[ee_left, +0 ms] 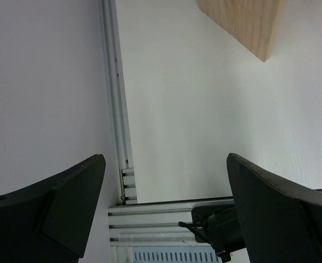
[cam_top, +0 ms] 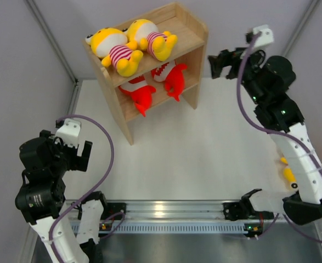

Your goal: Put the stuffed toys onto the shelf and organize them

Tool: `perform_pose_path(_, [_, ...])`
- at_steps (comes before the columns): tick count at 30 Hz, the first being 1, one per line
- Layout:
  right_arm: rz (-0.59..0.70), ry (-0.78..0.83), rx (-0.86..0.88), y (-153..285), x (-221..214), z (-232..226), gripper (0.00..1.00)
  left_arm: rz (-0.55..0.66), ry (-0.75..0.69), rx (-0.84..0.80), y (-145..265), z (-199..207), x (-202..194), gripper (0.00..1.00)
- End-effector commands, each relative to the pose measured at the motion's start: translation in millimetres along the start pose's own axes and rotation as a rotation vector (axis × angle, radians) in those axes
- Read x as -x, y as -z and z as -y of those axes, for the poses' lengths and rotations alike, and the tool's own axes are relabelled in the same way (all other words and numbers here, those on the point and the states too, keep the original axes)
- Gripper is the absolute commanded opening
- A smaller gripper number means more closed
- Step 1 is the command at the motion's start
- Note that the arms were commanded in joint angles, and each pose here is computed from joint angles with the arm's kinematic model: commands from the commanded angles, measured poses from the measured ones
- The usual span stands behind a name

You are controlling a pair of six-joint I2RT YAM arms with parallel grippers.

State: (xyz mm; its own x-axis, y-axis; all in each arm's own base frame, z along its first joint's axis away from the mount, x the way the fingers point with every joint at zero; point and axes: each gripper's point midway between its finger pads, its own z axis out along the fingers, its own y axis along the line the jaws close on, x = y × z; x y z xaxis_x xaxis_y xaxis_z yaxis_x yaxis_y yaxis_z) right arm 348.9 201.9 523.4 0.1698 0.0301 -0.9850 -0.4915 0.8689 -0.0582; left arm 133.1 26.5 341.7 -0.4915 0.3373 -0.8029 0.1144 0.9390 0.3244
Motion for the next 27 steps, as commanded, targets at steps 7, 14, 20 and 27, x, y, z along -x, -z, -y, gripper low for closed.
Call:
perform_pose_path(7, [-0.267,-0.353,-1.207,207,-210,237,0.99,0.054,-0.011,-0.035,-2,6,10,0.99])
perform_pose_path(14, [-0.442,-0.470,-1.917,318,-326,279,0.99,0.061,-0.022,-0.024,3,5,8,0.99])
perform_pose_path(20, [-0.545,-0.486,-2.117,352,-367,303,0.99,0.061,-0.029,-0.025,6,6,7,0.99])
perform_pose_path(27, [-0.604,-0.445,-2.101,351,-384,327,0.99,0.052,-0.035,-0.020,5,5,6,0.99])
